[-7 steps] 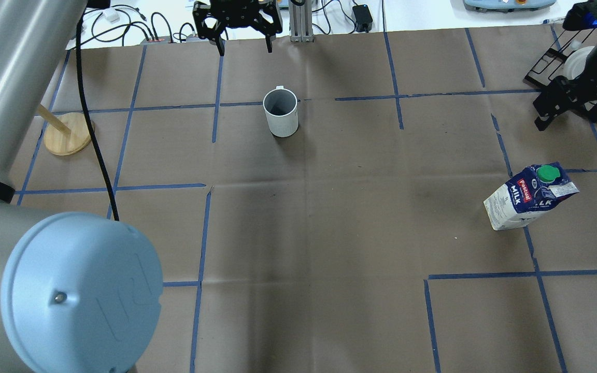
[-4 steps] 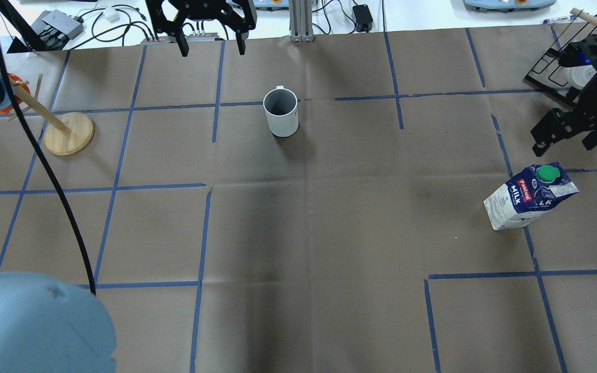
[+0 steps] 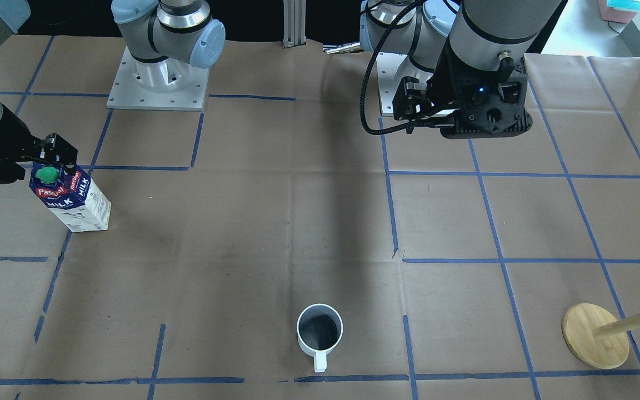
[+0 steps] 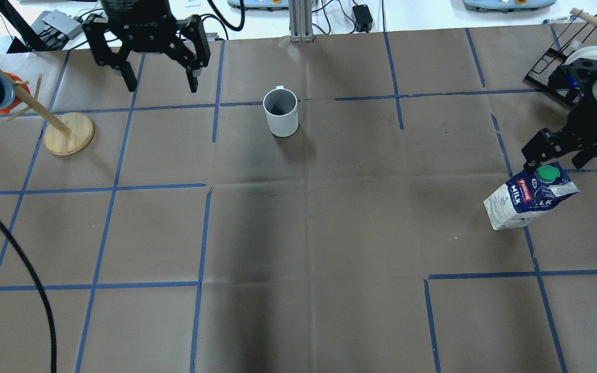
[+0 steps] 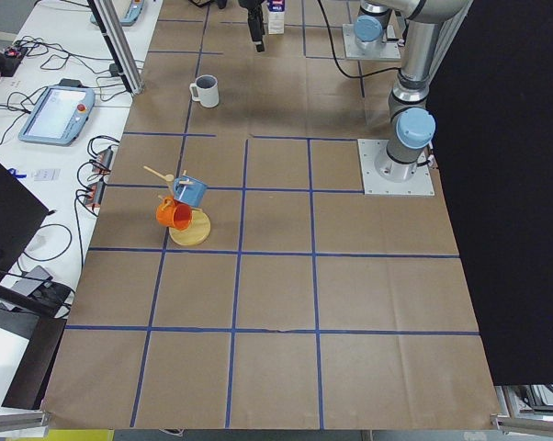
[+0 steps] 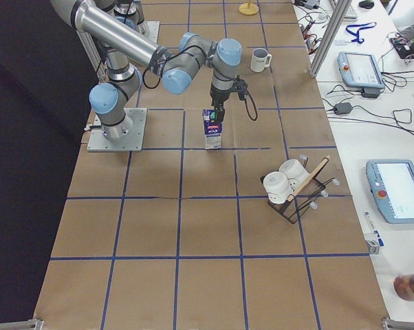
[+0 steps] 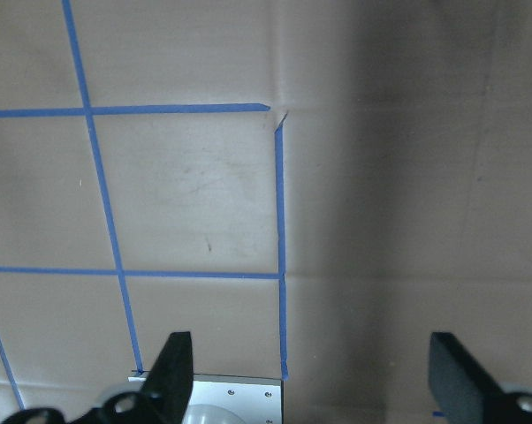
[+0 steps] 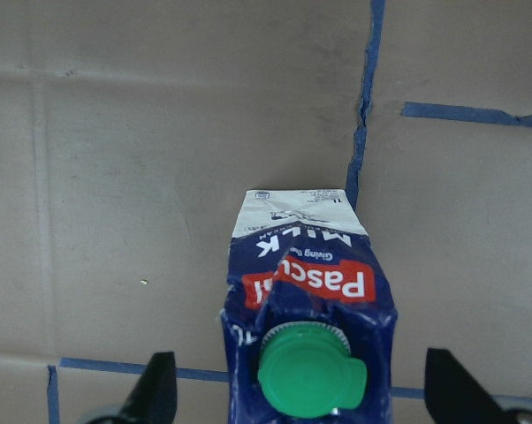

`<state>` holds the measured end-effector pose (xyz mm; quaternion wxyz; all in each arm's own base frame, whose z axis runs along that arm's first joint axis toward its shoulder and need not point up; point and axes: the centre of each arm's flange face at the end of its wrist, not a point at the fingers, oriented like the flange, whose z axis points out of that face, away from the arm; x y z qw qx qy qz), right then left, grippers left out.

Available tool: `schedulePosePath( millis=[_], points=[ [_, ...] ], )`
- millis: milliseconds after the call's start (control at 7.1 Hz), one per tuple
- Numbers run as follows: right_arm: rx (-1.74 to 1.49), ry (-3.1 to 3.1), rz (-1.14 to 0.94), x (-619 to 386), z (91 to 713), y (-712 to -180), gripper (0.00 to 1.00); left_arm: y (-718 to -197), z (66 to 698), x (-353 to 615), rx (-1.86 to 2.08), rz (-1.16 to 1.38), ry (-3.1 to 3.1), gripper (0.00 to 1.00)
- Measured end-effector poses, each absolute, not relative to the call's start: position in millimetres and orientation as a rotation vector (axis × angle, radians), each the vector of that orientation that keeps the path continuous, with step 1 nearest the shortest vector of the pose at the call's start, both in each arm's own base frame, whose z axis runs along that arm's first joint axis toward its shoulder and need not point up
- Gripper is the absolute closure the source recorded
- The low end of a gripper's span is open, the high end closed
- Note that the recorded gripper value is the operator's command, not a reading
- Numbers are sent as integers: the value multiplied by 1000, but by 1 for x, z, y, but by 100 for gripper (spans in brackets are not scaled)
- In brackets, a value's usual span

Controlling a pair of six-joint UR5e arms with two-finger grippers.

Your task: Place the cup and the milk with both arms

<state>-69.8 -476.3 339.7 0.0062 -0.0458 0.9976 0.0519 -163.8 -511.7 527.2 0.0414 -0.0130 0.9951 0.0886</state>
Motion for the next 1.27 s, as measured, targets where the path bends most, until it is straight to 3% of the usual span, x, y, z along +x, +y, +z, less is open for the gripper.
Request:
schedulePosePath(
  millis=[141, 423, 1268],
  points=[
    [-133, 3122, 171, -69, 333, -473, 1, -500, 510, -160, -53, 205, 3056, 1],
    [-116, 3126, 187, -68, 327, -470, 43, -488, 489, -159, -66, 107, 3094, 1],
    [-109, 3149, 131, -67, 357, -470, 42, -477, 490, -164, -58, 71, 3144, 1]
  ],
)
